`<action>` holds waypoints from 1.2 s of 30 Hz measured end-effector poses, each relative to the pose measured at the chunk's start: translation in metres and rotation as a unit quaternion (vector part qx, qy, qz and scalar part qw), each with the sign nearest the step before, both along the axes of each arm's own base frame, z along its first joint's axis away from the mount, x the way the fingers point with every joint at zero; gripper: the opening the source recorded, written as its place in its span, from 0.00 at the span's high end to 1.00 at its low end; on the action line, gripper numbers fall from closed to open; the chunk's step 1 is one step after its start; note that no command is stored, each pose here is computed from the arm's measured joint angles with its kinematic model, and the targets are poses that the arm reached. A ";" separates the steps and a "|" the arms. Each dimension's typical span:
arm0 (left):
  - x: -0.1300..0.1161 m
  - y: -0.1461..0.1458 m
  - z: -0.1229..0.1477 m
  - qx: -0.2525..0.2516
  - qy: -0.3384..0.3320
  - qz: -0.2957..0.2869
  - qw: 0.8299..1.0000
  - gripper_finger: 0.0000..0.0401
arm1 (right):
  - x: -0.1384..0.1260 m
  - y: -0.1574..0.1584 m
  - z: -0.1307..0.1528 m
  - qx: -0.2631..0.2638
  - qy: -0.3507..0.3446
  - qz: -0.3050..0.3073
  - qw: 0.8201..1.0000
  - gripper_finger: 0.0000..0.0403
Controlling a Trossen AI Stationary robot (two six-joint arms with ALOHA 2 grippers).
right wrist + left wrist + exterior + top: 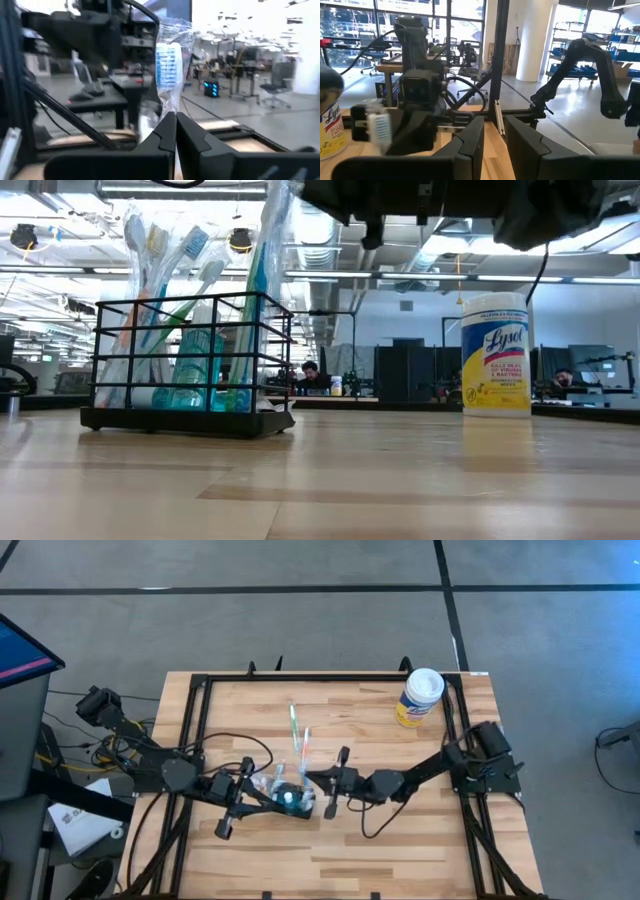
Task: Pick & Place toothbrushing station
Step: Put the blue toothbrush into the wire organizer
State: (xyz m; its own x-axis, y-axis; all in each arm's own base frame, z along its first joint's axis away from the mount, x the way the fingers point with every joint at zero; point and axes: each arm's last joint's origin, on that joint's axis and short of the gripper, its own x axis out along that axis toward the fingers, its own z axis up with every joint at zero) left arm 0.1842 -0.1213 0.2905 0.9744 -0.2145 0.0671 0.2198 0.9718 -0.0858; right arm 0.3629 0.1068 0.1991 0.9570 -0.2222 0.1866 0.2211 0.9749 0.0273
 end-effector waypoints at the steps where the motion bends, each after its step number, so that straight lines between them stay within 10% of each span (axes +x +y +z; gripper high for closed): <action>1: 0.000 0.000 0.000 0.000 0.000 0.000 1.000 0.82 | 0.002 -0.001 -0.004 0.002 -0.006 0.003 1.000 1.00; 36: 0.000 0.000 0.000 0.001 0.001 0.000 1.000 0.82 | 0.010 0.002 -0.044 -0.040 0.064 0.058 0.995 0.95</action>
